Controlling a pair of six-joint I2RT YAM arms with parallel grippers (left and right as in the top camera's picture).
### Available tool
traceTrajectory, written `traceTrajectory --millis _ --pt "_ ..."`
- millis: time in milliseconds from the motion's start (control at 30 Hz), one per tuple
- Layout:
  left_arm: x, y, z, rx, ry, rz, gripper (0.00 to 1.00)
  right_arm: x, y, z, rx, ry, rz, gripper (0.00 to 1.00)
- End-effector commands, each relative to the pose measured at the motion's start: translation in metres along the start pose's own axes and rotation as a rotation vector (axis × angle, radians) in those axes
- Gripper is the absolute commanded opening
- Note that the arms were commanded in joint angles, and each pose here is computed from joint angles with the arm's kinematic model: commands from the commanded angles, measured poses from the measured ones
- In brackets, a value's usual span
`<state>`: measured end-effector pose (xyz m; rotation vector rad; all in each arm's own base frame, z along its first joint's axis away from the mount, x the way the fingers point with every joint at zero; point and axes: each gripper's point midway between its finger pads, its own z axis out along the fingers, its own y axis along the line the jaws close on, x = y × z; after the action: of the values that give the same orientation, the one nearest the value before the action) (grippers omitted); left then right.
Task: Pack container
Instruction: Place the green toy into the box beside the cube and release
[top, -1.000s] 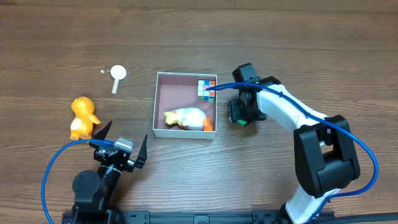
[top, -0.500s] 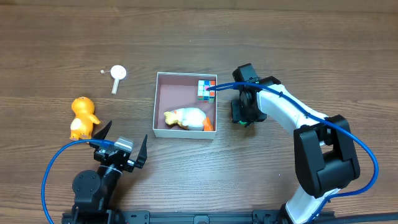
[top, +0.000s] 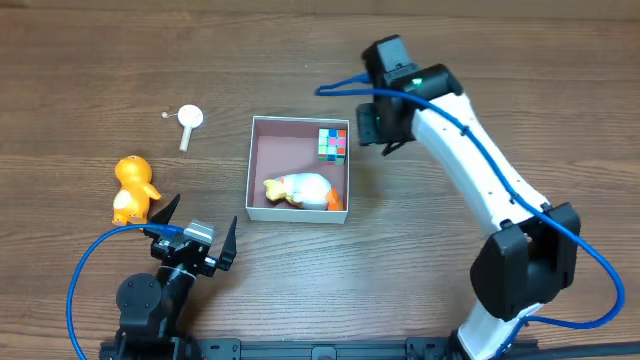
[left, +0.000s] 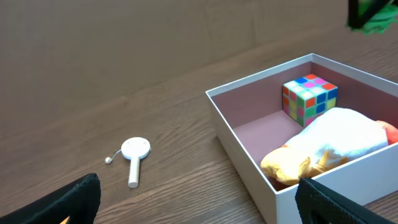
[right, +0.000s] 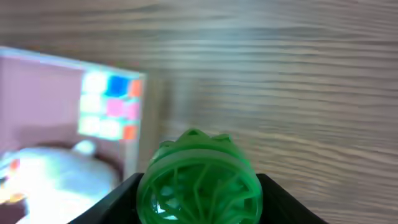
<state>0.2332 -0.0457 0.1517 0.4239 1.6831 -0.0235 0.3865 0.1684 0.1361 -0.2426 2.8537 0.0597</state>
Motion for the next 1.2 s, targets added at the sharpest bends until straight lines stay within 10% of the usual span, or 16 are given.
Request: traceTrajectory --millis 0,367,767,1033,1167 --pt "0.000 0.002 0.000 -0.010 -0.001 0.014 1.00 0.002 0.051 -0.016 -0.078 -0.040 -0.117 0.54" --pt "0.000 0.002 0.000 -0.011 -0.001 0.014 1.00 0.041 0.086 0.005 -0.055 0.010 -0.256 0.59" --pt "0.000 0.002 0.000 -0.011 -0.002 0.014 1.00 -0.027 0.079 -0.034 0.051 -0.245 -0.208 0.75" --pt "0.000 0.002 0.000 -0.010 -0.001 0.014 1.00 -0.057 -0.079 -0.073 0.463 -0.279 0.100 1.00" --pt "0.000 0.002 0.000 -0.011 -0.002 0.014 1.00 -0.035 -0.148 -0.051 0.221 -0.116 0.364 1.00"
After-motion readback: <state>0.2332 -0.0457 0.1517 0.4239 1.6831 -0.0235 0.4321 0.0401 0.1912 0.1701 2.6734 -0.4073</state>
